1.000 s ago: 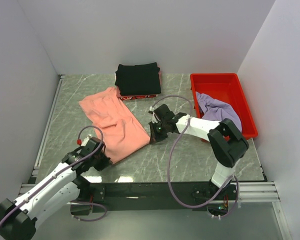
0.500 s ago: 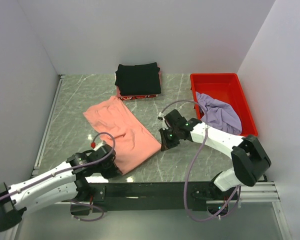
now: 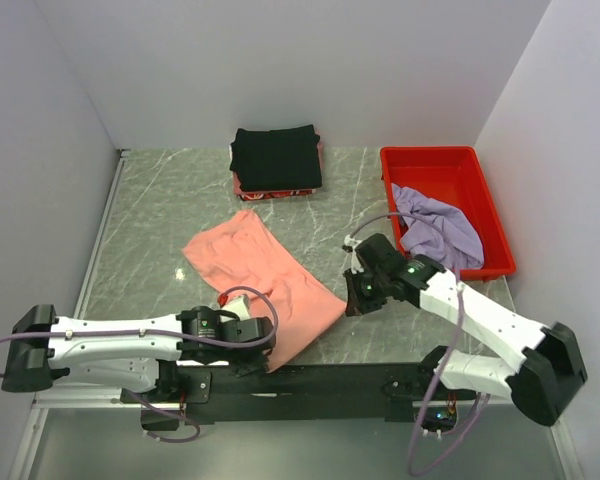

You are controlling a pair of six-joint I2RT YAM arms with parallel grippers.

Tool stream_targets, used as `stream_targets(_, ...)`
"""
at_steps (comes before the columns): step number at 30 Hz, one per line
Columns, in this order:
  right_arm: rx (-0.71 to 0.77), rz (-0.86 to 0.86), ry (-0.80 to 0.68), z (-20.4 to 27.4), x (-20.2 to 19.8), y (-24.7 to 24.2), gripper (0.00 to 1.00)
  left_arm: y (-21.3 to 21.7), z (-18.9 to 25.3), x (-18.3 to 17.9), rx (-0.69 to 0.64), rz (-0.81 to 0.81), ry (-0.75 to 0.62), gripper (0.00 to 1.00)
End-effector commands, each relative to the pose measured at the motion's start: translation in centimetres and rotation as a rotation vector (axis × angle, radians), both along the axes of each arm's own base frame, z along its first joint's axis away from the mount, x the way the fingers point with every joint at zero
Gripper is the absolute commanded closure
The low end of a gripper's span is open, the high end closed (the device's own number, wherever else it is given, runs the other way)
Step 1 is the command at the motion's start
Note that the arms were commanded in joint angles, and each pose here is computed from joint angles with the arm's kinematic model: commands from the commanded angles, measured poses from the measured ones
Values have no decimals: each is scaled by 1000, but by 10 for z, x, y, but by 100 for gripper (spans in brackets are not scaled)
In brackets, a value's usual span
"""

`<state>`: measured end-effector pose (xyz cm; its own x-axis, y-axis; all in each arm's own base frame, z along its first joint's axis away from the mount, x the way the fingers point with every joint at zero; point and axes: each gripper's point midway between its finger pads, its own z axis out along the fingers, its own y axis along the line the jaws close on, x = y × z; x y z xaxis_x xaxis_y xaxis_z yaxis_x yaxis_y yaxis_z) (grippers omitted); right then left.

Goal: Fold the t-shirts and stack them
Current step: Fold the tshirt

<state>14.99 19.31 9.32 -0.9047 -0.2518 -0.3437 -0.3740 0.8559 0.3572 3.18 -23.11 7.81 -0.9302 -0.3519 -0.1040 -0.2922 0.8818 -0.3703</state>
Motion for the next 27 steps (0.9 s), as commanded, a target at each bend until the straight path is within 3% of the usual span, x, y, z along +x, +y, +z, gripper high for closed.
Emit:
stream_targets(1, -33, -65, -41, 12, -4, -20, 100, 0, 16, 0, 25, 42, -27, 99)
stream_targets(7, -4, -109, -160, 34, 21, -17, 100, 1, 34, 19, -22, 96, -140, 99)
stream_targets(12, 52, -99, -248, 73, 50, 4, 100, 16, 70, 52, -145, 208, -316, 99)
stream_targets(17, 83, -106, -318, 103, 82, 24, 100, 38, 86, 71, -229, 319, -408, 99)
stream_targets(24, 145, -82, -377, 139, 112, 52, 100, 69, 110, 91, -251, 435, -523, 99)
stream_targets(27, 171, -59, -391, 149, 124, 66, 100, 84, 114, 97, -201, 499, -543, 99)
